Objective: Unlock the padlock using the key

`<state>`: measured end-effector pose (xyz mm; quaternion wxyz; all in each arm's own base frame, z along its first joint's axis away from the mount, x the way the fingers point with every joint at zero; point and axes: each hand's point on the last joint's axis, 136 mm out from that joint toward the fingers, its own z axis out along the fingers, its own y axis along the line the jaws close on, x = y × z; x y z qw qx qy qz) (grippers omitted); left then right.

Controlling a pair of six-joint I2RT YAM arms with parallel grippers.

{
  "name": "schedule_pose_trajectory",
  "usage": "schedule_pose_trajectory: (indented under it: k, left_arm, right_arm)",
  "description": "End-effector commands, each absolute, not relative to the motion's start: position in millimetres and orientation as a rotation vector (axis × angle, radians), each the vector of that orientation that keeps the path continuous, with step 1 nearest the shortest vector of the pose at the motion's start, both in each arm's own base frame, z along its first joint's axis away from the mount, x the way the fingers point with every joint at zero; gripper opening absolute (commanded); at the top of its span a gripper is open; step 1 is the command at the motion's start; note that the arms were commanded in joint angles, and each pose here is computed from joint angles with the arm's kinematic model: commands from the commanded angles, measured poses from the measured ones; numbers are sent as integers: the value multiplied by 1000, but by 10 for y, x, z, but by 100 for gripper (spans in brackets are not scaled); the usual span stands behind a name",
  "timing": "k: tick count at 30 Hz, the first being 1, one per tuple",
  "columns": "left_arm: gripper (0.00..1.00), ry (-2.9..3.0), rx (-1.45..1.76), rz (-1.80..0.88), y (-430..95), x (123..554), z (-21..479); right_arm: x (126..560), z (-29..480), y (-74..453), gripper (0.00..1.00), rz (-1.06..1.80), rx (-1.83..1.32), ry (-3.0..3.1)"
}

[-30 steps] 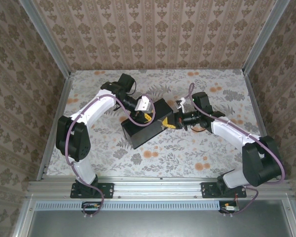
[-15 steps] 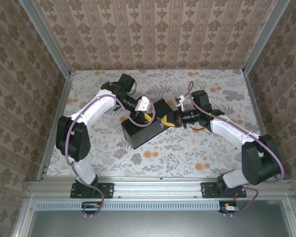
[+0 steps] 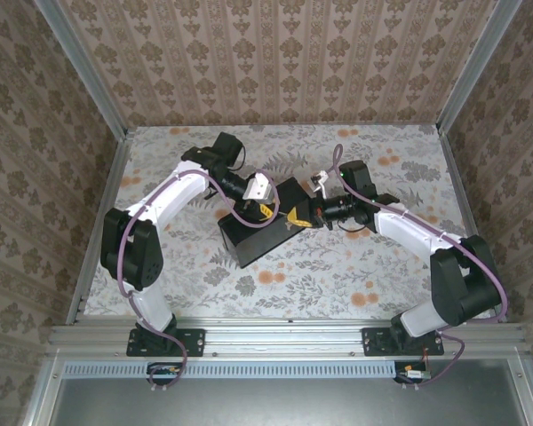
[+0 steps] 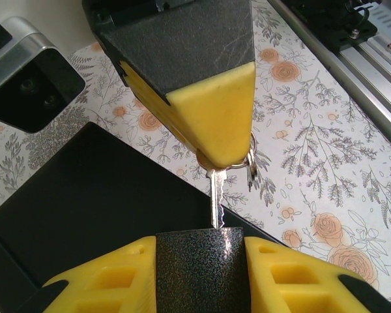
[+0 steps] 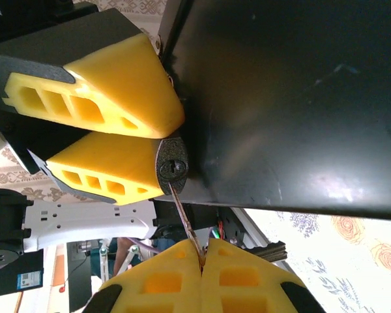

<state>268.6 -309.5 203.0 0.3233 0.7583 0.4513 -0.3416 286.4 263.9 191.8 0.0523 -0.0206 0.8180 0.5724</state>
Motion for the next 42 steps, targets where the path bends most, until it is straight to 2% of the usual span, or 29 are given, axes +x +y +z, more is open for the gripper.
schedule_pose_trajectory:
  k: [1, 42]
  left_arm:
    - [32, 1078, 1975, -911, -3108, 2609, 2244]
    - [30, 1062, 1994, -949, -3170, 2559, 2229]
  right_arm:
    - [2881, 1975, 2661, 1, 1727, -102, 2476]
    - [2928, 2212, 2824, 1, 1748, -176, 2410]
